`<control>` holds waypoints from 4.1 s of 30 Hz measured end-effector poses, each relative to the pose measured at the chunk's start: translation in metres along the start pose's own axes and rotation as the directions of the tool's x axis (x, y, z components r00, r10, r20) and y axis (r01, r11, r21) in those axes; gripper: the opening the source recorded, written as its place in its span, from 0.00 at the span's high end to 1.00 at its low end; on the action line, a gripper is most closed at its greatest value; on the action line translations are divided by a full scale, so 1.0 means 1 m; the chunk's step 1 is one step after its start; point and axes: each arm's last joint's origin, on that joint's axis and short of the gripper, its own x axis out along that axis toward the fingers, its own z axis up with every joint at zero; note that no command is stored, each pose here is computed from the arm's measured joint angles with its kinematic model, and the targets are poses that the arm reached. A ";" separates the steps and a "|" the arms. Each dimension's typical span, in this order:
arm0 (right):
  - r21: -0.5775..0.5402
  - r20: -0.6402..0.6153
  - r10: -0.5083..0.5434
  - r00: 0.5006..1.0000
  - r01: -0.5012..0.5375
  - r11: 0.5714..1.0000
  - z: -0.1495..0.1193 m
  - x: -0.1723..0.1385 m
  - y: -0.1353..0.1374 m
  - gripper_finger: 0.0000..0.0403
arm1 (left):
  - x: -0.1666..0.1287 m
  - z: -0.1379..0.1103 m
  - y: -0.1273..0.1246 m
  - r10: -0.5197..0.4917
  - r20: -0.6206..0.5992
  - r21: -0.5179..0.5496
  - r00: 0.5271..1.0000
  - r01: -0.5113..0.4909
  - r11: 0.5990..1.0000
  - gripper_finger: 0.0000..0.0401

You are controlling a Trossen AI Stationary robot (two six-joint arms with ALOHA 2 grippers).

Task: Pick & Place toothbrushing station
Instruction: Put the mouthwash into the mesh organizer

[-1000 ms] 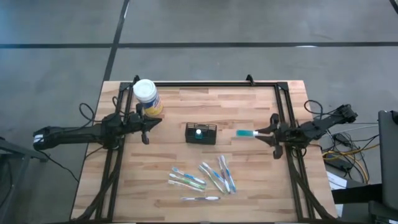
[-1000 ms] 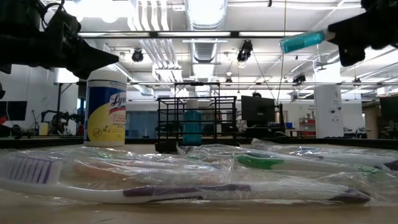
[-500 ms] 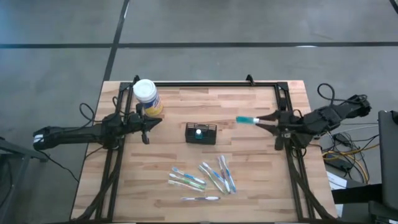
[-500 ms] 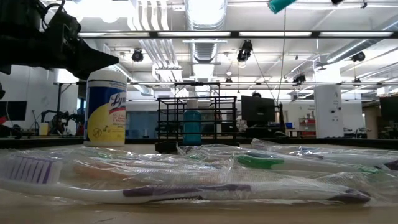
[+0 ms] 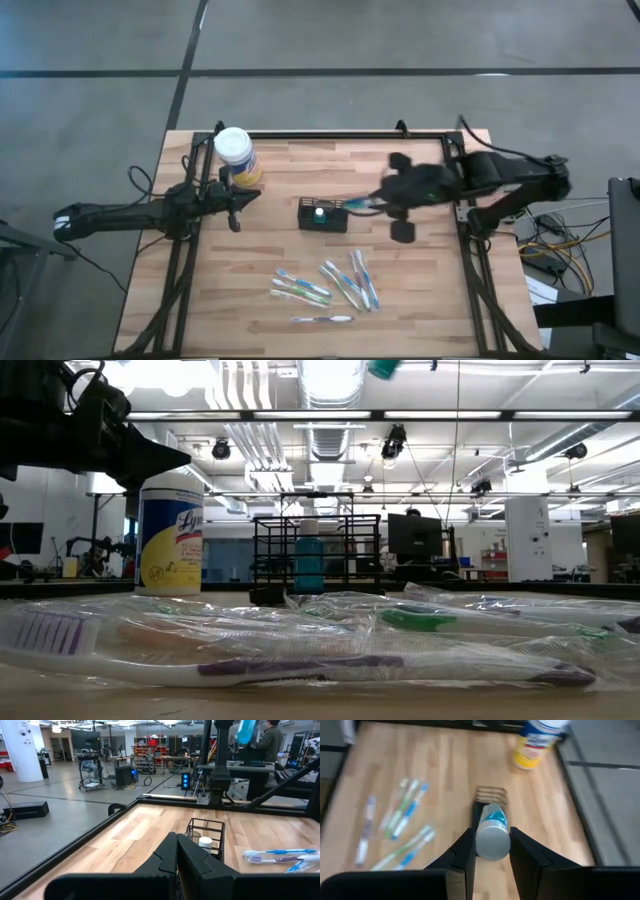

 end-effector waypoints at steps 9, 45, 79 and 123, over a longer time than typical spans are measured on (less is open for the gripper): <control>-0.074 -0.321 0.022 0.947 -0.048 0.996 0.037 0.067 -0.015 0.79 | 0.000 -0.003 0.000 0.000 -0.033 -0.001 0.999 0.000 1.000 0.98; -0.268 -0.481 0.130 0.867 -0.286 0.920 0.043 0.180 -0.034 0.79 | 0.000 -0.006 0.000 -0.011 -0.057 0.013 0.998 0.011 1.000 0.98; -0.296 -0.518 0.151 0.842 -0.342 0.892 0.028 0.201 -0.032 0.78 | 0.000 -0.006 0.000 -0.011 -0.060 0.018 0.998 0.012 1.000 0.98; -0.377 -0.535 0.223 0.815 -0.466 0.800 0.000 0.236 -0.045 0.77 | 0.000 -0.006 0.000 -0.011 -0.063 0.041 0.998 0.013 0.999 0.98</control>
